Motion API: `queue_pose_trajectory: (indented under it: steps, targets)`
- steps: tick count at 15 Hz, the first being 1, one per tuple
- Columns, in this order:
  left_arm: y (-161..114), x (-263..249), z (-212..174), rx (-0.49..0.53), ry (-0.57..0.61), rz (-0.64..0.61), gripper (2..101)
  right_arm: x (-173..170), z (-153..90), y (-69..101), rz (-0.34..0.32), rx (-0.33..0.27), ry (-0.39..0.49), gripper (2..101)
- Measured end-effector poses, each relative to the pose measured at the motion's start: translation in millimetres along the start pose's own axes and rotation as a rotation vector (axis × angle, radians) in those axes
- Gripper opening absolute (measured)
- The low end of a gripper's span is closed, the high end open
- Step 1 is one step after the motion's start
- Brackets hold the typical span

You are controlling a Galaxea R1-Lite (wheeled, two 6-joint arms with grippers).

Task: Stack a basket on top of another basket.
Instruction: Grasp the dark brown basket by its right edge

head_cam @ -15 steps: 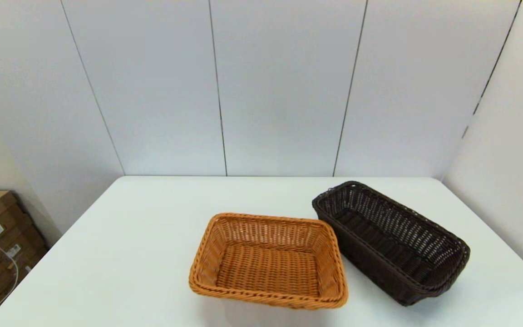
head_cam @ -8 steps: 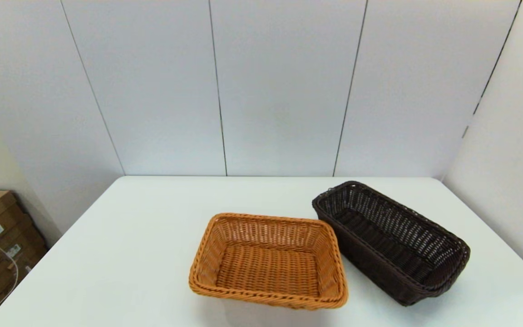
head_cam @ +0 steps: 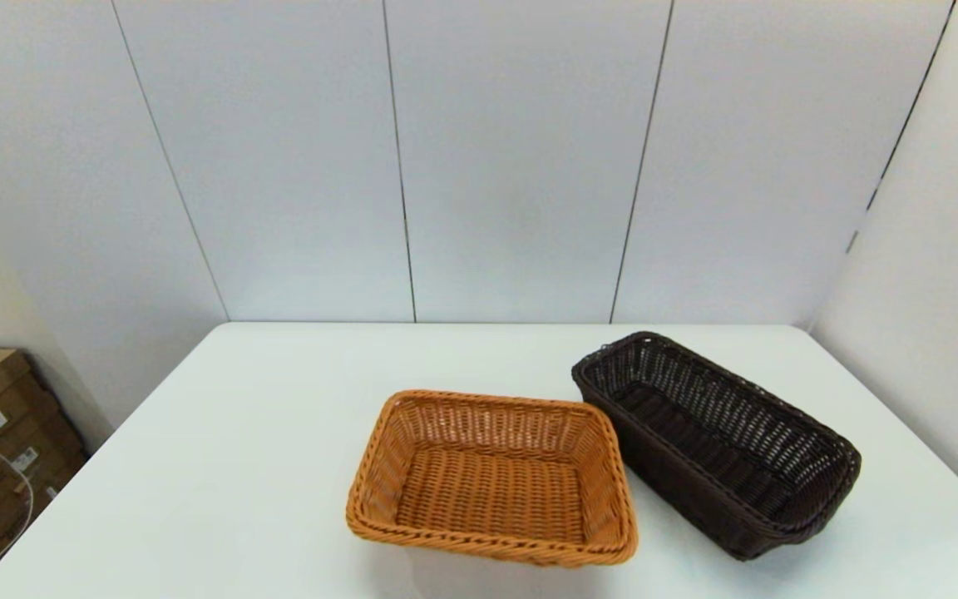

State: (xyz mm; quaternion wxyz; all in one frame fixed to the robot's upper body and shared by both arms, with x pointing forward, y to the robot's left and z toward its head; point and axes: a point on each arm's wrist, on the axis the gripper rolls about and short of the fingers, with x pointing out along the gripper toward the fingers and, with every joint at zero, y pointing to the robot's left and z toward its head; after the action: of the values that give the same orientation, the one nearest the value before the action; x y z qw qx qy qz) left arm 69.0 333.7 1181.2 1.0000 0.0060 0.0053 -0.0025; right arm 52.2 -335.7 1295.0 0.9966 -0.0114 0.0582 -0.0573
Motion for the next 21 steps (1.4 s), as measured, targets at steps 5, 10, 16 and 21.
queue_pose_trajectory:
  steps: [5,10,16,21]
  targets:
    - [0.0,0.0,0.0,0.000,0.000,0.000,97.8,48.2,57.3,0.9,-0.057,0.073,0.326,98.0]
    - [0.0,0.0,0.0,0.000,0.000,0.000,97.7,121.1,86.8,1.0,-0.120,0.238,0.647,98.0]
    - [0.0,0.0,0.0,0.001,0.000,0.000,97.8,216.6,66.1,22.7,-0.263,0.459,0.930,98.0]
    - [0.0,0.0,0.0,0.001,0.000,0.000,97.8,268.6,27.3,38.0,-0.400,0.556,1.111,98.0]
